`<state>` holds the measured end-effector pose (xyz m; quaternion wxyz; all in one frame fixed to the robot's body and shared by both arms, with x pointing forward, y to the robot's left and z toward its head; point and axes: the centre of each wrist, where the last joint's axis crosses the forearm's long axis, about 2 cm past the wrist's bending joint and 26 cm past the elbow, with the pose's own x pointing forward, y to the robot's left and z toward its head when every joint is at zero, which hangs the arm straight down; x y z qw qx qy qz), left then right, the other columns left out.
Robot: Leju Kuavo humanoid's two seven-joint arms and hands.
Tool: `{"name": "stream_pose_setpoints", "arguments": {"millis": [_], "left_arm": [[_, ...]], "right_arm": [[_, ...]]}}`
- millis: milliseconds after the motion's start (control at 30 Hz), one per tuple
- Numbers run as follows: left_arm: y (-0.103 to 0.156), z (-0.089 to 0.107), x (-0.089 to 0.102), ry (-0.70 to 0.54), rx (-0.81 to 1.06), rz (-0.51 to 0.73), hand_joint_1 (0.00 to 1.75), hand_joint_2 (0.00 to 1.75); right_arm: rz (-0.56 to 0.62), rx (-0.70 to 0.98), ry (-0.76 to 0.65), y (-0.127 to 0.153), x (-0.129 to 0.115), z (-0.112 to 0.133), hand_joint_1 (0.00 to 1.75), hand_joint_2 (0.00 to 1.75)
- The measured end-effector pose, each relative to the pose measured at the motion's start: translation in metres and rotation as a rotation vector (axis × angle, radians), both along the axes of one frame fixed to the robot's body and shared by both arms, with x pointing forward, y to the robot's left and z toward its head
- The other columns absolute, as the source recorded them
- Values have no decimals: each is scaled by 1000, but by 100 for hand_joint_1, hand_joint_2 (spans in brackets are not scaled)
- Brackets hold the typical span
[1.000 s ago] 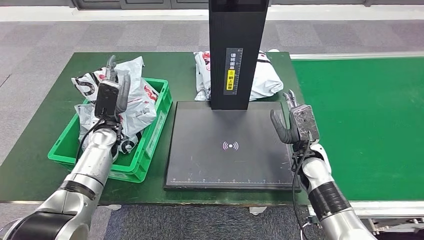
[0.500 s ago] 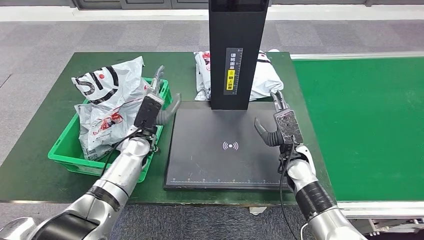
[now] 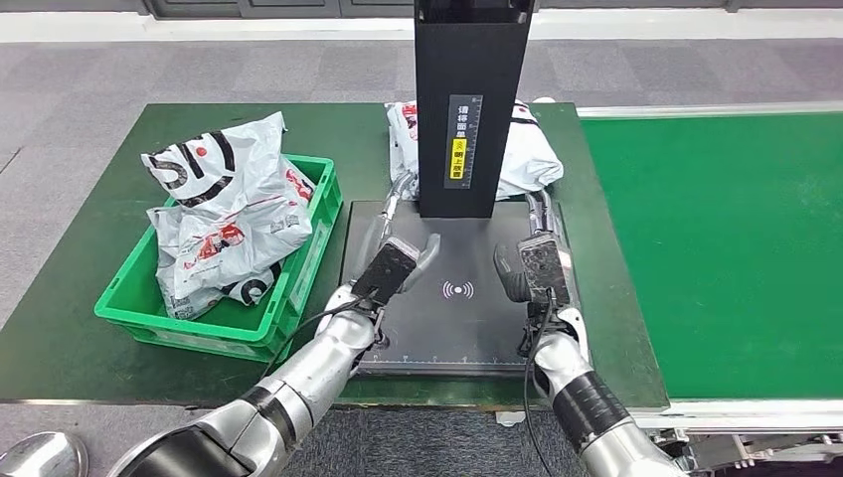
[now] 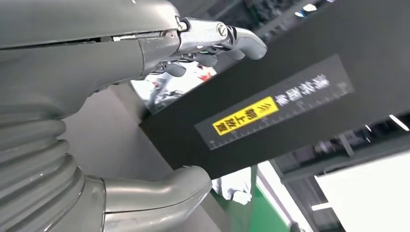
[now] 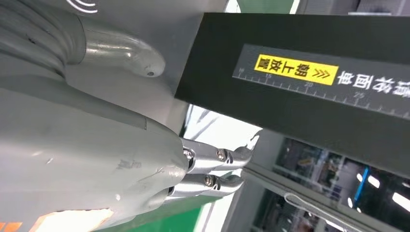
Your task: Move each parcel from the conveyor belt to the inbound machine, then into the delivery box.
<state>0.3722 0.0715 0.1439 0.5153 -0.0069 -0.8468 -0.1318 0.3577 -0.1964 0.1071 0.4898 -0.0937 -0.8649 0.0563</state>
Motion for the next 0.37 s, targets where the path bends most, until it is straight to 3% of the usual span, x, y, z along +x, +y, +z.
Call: {"name": "stream_pose_setpoints", "arguments": {"millis": [367], "left_arm": [[-20, -15, -20, 18, 57, -80, 0, 175]], "right_arm": [[-43, -5, 7, 19, -12, -7, 0, 175]]}}
